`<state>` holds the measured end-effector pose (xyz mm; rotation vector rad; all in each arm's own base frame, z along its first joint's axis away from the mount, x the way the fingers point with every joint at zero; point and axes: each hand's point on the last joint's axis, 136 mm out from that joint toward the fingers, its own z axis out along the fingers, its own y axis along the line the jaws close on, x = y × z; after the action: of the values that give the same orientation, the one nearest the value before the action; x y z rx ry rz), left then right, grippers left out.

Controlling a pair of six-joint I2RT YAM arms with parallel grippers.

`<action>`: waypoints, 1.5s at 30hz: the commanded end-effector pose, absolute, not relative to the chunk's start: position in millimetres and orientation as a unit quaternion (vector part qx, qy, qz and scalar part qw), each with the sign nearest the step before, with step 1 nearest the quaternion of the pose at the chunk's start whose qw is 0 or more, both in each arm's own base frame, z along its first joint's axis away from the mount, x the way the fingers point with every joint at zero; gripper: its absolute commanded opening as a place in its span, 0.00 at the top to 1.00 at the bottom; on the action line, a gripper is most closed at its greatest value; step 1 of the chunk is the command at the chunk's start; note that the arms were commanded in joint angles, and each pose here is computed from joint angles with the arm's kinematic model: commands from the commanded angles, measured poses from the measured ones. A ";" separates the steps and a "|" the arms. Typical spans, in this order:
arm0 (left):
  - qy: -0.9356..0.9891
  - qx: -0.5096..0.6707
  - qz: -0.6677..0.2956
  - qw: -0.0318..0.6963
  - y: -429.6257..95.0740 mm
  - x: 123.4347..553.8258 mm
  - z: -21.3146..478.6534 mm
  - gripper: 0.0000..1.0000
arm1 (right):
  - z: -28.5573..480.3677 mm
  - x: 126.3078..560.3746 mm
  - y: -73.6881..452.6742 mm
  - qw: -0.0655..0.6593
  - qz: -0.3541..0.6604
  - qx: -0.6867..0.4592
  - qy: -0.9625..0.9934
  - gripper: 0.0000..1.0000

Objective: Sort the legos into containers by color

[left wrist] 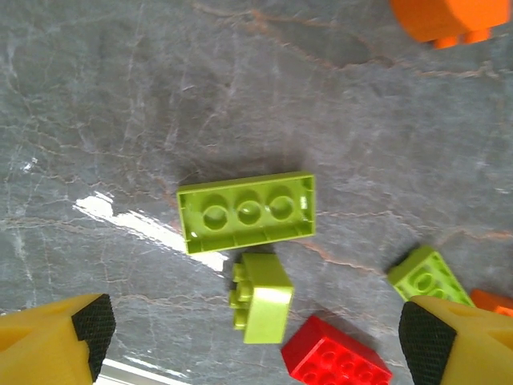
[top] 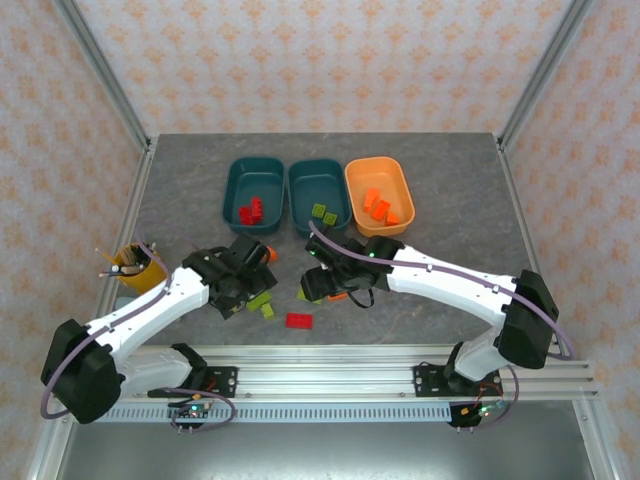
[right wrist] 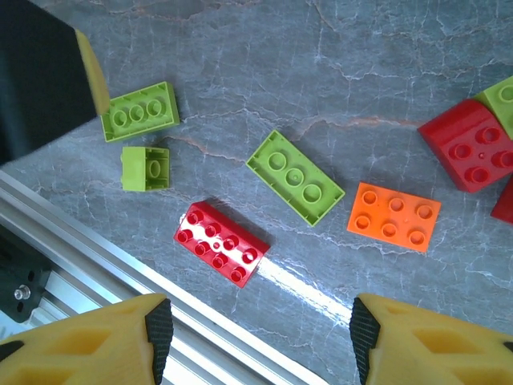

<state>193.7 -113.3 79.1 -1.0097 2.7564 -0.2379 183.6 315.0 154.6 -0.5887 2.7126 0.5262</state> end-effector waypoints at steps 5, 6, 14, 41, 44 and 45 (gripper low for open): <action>0.927 -0.358 -0.070 0.088 -113.0 201.9 64.1 0.05 | 161.6 182.7 316.1 0.169 0.195 -0.212 0.942 0.38; 0.929 -0.356 -0.061 0.082 -111.9 201.0 62.3 0.05 | 161.3 182.6 315.8 0.169 0.195 -0.213 0.942 0.38; 0.908 -0.401 -0.090 0.080 -122.3 209.5 49.3 0.05 | 158.7 183.5 318.1 0.168 0.196 -0.210 0.943 0.38; 0.929 -0.367 -0.026 0.045 -113.8 216.9 14.0 0.29 | 161.8 189.1 324.4 0.172 0.200 -0.199 0.944 0.38; 0.930 -0.363 -0.028 0.043 -116.2 218.7 11.3 0.33 | 162.7 189.6 325.2 0.174 0.200 -0.198 0.944 0.38; 0.931 -0.363 -0.027 0.042 -116.0 218.5 10.2 0.34 | 162.6 190.0 325.3 0.175 0.200 -0.197 0.944 0.38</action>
<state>211.6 -115.3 15.1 -1.1326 2.8483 -0.0855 185.0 319.7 155.6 -0.5818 2.6993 0.5552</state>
